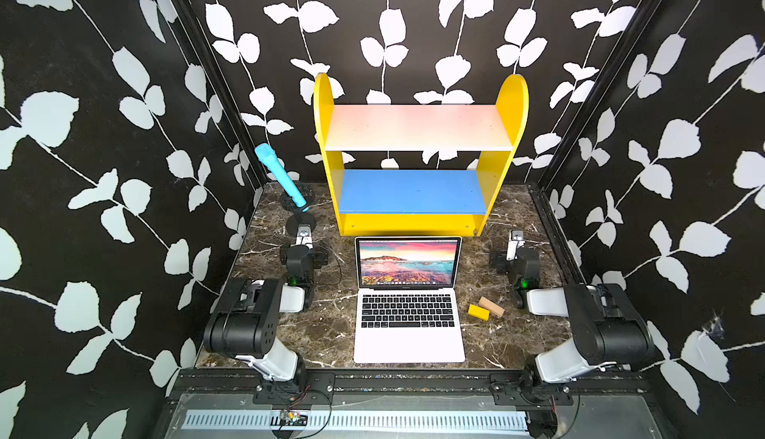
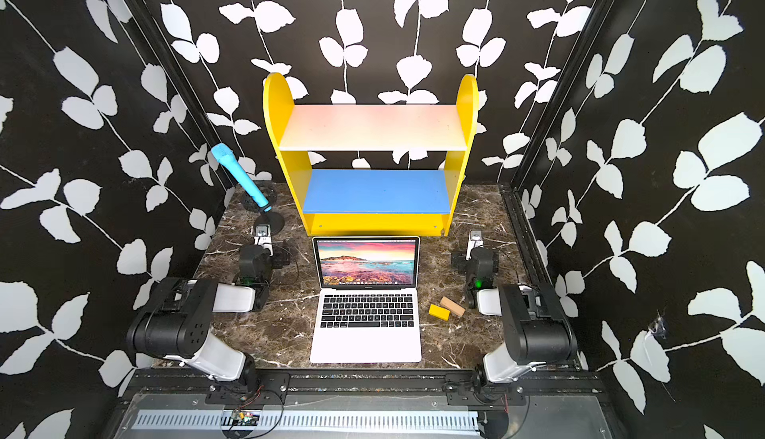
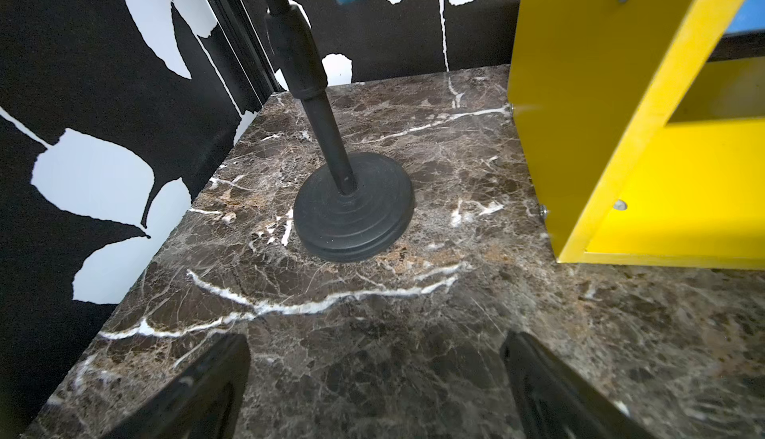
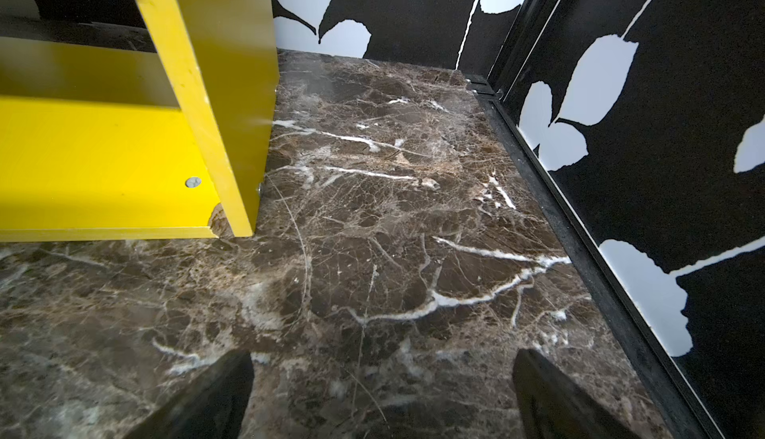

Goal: Close the laptop lid and set it aside
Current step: Close the lid of the laptop.

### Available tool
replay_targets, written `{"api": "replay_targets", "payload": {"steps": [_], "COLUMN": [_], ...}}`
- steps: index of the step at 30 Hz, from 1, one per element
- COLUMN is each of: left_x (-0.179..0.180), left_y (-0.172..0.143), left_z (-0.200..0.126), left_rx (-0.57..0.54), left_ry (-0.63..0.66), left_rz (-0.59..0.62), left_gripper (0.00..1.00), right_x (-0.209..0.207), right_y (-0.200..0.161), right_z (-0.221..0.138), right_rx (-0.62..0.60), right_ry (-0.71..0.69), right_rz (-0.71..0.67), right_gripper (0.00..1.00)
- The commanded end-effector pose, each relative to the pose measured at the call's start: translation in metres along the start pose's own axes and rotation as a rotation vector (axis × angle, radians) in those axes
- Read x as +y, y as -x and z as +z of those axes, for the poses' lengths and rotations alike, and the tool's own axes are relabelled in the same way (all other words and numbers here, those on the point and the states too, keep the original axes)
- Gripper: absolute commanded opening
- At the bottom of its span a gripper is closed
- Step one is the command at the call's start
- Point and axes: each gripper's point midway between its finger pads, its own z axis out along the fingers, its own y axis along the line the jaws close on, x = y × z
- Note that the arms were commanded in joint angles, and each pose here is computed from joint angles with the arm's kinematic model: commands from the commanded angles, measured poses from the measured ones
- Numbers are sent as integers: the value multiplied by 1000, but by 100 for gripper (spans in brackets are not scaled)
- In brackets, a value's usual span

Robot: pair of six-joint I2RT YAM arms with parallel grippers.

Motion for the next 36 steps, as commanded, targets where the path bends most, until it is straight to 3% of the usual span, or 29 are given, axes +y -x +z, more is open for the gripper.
{"api": "replay_targets", "payload": {"steps": [1,17,23,27,32,36], "left_x": [0,0,6,14,34,41], "left_y": [5,4,22,41,63,74], "left_z": [-1,-2,-18,-36,-69,-96], "left_rx": [-21,-23,-67,-63,-41,-19], "left_ry": [-7,-3,79,116,153,123], "left_rz": [4,4,29,27,-183,-486], "left_gripper": [99,98,99,98,98,98], "right_x": [-2,-2,-3,-11,-12,-13], "right_y": [17,18,44,69,100,117], "right_z": [0,0,-17,-32,-56,-77], "right_rx": [-49,-55,-14,-19,-66,-62], "right_ry": [-3,-5,15,-1,33,68], "right_rz": [9,10,2,102,261,449], "right_gripper": [99,99,99,99,99,99]}}
